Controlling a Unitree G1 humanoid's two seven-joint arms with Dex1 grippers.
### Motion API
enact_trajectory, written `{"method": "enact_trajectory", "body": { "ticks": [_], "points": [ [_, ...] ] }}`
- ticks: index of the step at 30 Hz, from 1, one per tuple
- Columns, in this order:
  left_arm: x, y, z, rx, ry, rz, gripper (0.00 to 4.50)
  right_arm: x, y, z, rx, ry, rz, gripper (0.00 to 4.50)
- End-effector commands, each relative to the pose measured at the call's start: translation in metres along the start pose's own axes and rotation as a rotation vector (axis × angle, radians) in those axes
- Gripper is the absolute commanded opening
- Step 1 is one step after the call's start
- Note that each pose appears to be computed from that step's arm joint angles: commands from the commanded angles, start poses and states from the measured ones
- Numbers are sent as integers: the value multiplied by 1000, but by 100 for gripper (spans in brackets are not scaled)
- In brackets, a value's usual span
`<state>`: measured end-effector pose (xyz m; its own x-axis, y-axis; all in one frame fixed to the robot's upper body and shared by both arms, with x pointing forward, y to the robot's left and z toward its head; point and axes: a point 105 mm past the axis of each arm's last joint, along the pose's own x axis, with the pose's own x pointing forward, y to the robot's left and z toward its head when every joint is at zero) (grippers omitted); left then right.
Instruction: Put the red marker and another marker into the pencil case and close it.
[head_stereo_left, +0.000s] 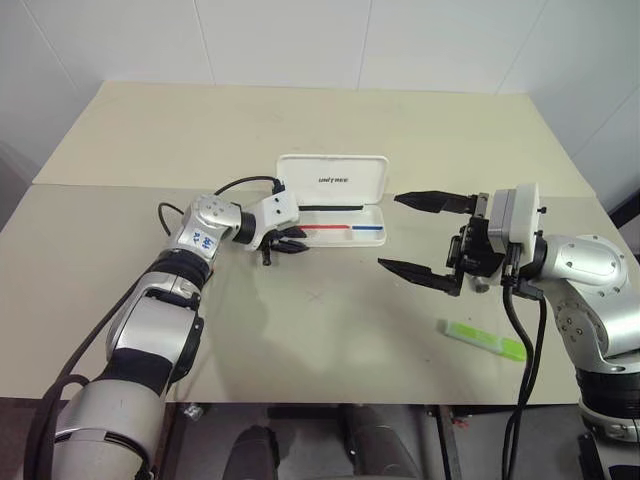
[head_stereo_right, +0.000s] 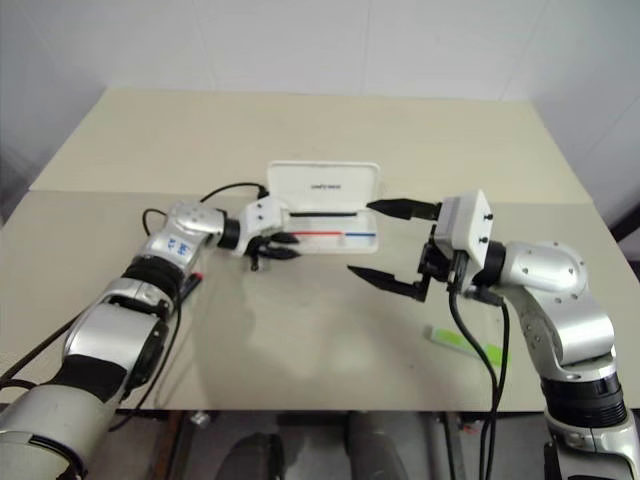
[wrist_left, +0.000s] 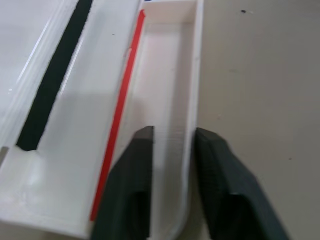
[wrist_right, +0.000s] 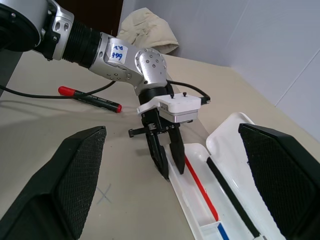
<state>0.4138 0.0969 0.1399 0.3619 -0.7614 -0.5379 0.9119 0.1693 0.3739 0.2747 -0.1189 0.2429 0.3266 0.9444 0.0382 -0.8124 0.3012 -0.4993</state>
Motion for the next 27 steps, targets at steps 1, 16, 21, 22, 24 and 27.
{"method": "enact_trajectory", "body": {
  "ticks": [1, 16, 21, 22, 24, 27],
  "points": [
    [1, 1, 3, 20, 14, -2, 13, 1, -3, 14, -42, -31, 9, 450],
    [-26, -20, 36, 266, -105, -48, 2, -13, -7, -3, -6, 13, -37, 450],
    [-36, -49, 28, 254, -84, -81, 2, -26, 2, -10, 23, 58, -43, 450],
    [-37, -55, 26, 245, -78, -83, 2, -28, 5, -11, 29, 65, -44, 450],
    [-35, -72, 22, 213, -84, -96, 2, -31, 12, -13, 36, 82, -42, 450],
    [-32, -99, 19, 171, -91, -137, 2, -31, 20, -14, 53, 79, -50, 450]
  ]
}}
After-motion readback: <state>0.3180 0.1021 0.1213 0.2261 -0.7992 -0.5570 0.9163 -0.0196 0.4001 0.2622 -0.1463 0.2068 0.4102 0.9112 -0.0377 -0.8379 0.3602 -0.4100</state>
